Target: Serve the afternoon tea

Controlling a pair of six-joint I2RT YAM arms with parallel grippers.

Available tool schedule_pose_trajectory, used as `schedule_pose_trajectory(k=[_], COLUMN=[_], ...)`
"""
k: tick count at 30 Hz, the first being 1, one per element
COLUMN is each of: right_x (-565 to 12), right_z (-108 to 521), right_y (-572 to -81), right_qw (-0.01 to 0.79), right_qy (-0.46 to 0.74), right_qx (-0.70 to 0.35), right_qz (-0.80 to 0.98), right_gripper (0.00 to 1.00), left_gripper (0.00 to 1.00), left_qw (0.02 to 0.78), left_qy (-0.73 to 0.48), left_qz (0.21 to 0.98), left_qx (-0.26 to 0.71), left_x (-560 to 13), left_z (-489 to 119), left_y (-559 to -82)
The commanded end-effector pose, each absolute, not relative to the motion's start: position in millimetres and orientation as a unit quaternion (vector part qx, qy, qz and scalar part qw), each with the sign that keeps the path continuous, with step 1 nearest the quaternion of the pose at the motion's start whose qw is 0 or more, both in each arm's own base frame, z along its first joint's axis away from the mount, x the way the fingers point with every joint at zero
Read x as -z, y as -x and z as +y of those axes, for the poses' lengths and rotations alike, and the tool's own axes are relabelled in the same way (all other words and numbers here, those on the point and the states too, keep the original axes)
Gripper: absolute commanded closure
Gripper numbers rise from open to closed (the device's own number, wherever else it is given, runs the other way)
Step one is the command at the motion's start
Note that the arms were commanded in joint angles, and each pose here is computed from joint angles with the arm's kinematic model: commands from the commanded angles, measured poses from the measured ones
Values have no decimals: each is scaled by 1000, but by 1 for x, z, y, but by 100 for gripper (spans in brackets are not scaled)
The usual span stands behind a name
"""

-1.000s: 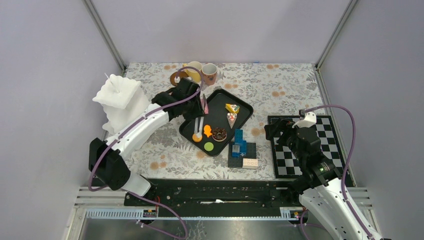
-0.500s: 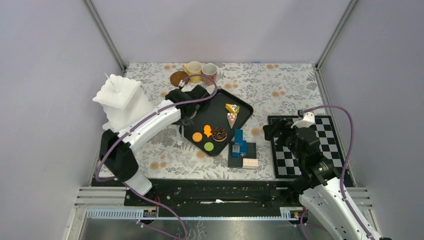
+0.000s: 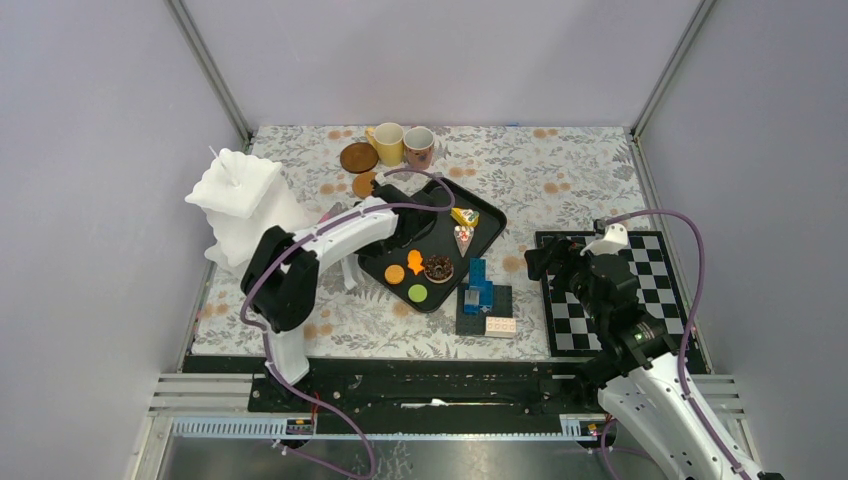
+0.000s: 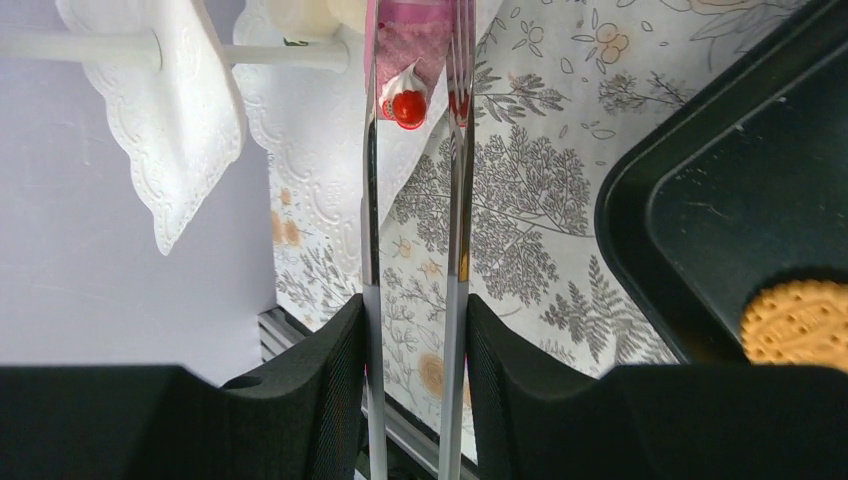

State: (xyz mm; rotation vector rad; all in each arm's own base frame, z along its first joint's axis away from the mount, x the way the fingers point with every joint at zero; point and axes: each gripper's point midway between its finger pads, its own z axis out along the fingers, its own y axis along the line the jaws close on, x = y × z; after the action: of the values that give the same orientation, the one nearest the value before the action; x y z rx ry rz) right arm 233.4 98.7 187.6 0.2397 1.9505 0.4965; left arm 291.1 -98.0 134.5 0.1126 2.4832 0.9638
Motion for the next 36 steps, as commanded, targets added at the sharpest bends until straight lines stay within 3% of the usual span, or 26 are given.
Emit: schedule_pose_trajectory(k=[1, 27, 36], right_x=[-195, -198, -198], right_z=[104, 103, 104], right_y=[-237, -237, -236], right_qw=[541, 545, 545], right_qy=[-94, -88, -90], right_qx=[-219, -219, -221], right_qz=[807, 805, 804], right_gripper=[2, 2, 2], left_gripper=[100, 100, 82], left_qw=[244, 177, 164], left_qy=[-52, -45, -40], left_qz=[874, 863, 862], left_qx=[-417, -470, -478], left_x=[-134, -93, -85], left_z=[-83, -30, -23], left_y=[-301, -275, -275])
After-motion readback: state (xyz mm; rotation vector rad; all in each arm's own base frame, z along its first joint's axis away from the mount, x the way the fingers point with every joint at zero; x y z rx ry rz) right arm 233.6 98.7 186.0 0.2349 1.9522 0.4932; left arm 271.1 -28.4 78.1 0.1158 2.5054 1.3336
